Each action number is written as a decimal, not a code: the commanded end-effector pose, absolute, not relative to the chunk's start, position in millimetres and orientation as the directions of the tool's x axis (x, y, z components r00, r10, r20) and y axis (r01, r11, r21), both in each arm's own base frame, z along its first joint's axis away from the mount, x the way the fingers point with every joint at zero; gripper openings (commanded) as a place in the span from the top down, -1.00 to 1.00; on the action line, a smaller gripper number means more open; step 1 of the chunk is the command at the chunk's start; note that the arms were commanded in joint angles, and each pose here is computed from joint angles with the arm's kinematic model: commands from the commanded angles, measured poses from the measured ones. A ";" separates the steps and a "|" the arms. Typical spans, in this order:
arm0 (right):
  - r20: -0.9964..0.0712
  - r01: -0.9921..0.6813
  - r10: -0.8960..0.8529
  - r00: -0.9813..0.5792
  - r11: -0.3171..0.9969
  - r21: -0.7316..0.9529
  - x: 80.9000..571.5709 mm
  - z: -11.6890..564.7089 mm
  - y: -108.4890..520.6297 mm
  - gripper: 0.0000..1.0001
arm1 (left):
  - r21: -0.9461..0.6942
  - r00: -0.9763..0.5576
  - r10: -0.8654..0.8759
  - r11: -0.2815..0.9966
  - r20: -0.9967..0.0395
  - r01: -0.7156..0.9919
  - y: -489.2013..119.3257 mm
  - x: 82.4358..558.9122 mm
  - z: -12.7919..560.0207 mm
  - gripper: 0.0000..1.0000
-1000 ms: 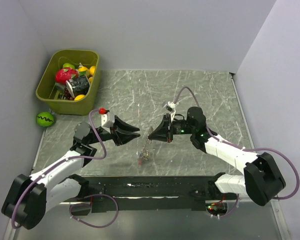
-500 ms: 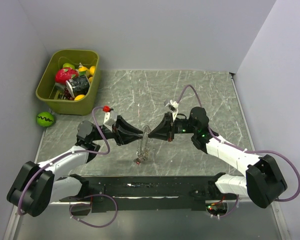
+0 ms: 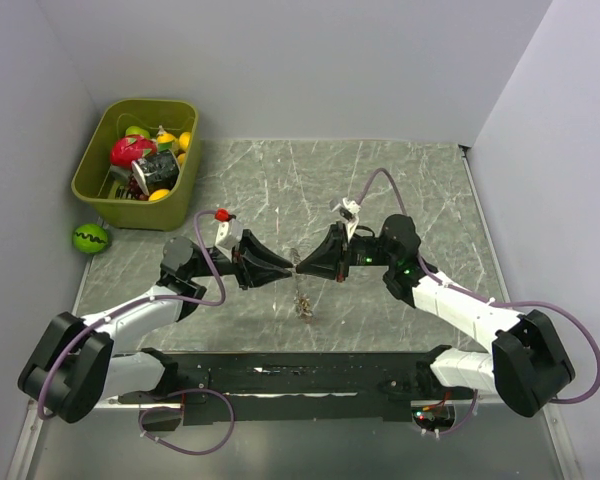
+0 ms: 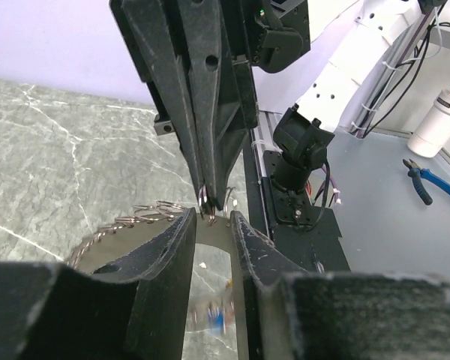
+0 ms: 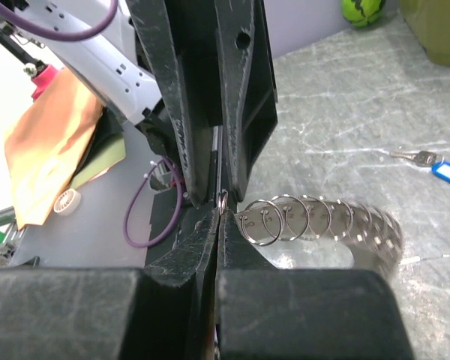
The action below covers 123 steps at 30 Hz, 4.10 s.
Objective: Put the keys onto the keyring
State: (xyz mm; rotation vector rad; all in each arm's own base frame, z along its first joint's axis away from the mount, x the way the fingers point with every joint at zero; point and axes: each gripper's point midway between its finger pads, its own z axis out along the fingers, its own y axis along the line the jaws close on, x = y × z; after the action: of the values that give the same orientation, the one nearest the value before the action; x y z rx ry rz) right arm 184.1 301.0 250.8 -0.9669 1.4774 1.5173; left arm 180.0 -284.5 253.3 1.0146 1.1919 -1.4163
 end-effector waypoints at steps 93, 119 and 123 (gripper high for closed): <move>-0.863 -0.955 0.426 -0.272 -0.006 0.297 179.2 328.2 281.5 1.00 | 0.120 0.099 -0.369 -0.034 -0.924 0.992 -295.9 170.3 338.8 0.40; -0.862 -0.959 0.438 -0.256 -0.001 0.285 176.0 332.2 278.0 1.00 | 0.066 0.054 -0.374 -0.019 -0.926 0.998 -294.5 172.9 329.5 0.33; -0.863 -0.960 0.437 -0.251 -0.002 0.279 175.0 333.7 278.0 1.00 | 0.055 0.047 -0.377 -0.013 -0.925 0.998 -293.8 173.8 327.4 0.31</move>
State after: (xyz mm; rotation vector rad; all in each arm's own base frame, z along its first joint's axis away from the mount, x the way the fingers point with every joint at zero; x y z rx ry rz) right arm 184.0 285.9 304.0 -0.6621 1.2362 1.5782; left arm 177.7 -297.6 318.3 0.9747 0.9221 -1.3634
